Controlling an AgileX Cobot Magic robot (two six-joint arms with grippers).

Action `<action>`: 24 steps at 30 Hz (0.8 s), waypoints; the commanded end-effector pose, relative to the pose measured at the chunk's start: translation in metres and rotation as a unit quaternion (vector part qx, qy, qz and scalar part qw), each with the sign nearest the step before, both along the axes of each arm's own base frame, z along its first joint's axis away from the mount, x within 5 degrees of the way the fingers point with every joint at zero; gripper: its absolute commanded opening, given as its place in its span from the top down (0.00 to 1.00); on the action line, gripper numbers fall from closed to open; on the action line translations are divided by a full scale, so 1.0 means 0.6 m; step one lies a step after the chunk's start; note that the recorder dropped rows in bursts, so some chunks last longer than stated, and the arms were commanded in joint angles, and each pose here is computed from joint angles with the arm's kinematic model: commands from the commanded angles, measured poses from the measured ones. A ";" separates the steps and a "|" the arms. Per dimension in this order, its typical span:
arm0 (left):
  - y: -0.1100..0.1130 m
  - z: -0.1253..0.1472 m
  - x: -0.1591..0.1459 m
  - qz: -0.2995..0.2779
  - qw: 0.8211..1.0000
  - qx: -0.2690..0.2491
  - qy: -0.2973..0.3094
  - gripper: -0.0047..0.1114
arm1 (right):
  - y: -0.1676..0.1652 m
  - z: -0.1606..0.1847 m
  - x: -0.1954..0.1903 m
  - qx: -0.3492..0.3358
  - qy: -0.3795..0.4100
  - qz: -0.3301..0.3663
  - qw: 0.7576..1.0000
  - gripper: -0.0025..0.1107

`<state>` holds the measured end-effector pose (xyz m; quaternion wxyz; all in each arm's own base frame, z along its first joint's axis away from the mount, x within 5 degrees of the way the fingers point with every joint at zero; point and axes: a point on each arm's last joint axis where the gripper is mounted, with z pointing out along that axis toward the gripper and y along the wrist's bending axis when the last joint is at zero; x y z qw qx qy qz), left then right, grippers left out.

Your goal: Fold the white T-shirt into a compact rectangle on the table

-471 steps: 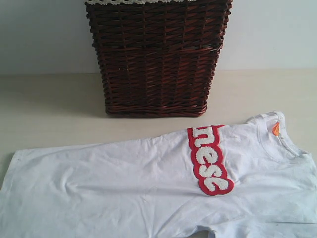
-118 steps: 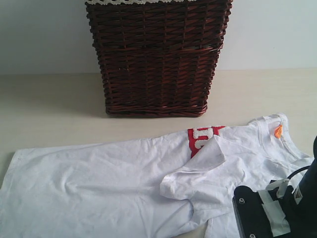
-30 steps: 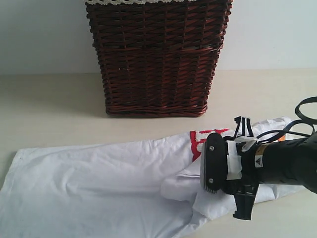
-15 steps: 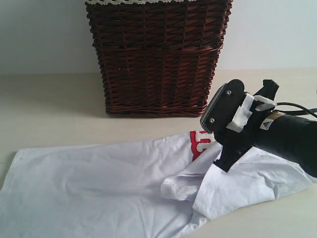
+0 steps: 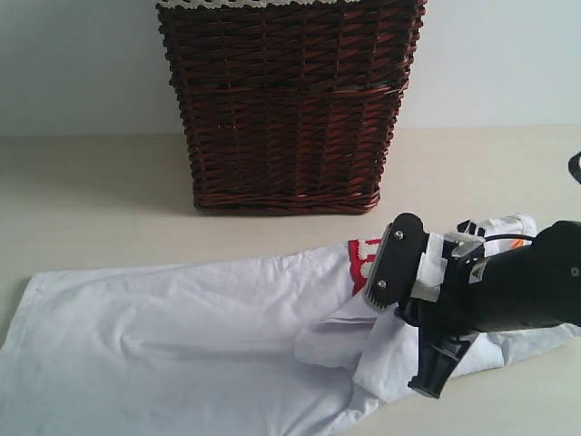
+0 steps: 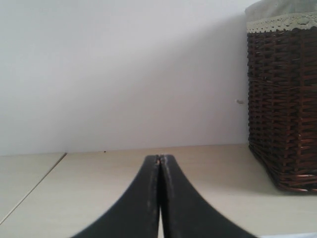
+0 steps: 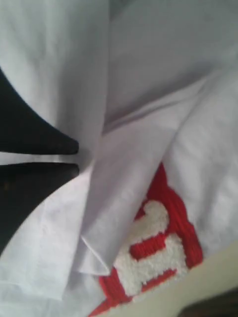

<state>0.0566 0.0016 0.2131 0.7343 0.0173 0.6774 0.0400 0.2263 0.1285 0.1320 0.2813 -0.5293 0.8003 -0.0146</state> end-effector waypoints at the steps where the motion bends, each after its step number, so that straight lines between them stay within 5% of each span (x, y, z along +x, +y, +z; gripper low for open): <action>1: 0.000 0.000 -0.001 0.000 1.000 -0.006 -0.003 0.96 | 0.001 -0.025 0.016 -0.004 -0.009 -0.018 1.000 0.94; 14: 0.000 0.000 -0.001 0.000 1.000 -0.006 -0.003 0.96 | -0.005 -0.044 -0.031 -0.049 0.145 0.035 0.988 0.96; 24: 0.000 0.000 -0.001 0.000 1.000 -0.006 -0.003 0.96 | -0.003 0.034 -0.009 0.007 -0.007 0.018 1.000 0.86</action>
